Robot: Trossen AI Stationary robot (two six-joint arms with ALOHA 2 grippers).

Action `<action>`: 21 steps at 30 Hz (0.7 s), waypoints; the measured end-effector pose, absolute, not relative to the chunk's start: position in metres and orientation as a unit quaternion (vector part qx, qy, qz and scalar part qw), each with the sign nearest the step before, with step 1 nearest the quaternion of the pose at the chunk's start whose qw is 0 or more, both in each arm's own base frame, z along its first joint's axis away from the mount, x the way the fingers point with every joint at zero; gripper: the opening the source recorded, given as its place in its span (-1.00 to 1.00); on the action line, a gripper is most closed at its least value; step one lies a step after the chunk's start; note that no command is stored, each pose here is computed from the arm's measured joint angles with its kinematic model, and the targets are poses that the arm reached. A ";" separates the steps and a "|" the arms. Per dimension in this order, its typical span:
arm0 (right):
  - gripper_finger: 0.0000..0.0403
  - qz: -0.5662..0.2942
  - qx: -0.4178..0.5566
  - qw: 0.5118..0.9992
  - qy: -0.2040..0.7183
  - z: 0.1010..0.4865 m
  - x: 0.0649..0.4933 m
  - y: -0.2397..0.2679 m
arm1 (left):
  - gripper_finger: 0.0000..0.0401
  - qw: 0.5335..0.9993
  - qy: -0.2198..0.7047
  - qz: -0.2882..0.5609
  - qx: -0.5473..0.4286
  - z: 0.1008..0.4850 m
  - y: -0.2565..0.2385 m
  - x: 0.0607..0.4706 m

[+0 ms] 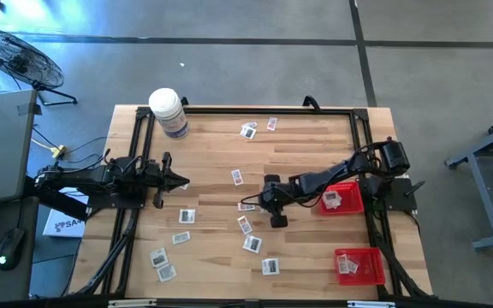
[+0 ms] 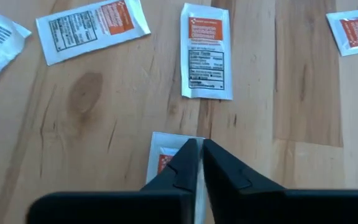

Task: Pick & Place First Aid Supplies
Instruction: Put the orange ointment pack into the bottom red basket

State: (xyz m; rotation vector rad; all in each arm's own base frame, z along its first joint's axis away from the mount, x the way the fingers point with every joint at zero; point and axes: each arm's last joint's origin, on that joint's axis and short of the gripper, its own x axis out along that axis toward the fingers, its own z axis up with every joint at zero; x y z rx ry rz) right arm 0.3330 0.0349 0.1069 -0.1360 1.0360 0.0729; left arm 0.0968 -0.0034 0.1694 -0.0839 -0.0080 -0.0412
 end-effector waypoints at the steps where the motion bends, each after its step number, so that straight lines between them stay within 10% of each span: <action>1: -0.97 0.034 -0.066 0.866 0.495 0.107 0.333 0.035 | -1.00 0.999 -0.004 -0.020 -0.042 0.169 -0.003 0.097; 21: -0.99 0.021 -0.039 0.902 0.429 0.161 0.323 0.035 | -1.00 0.999 -0.004 -0.021 -0.042 0.169 -0.003 0.097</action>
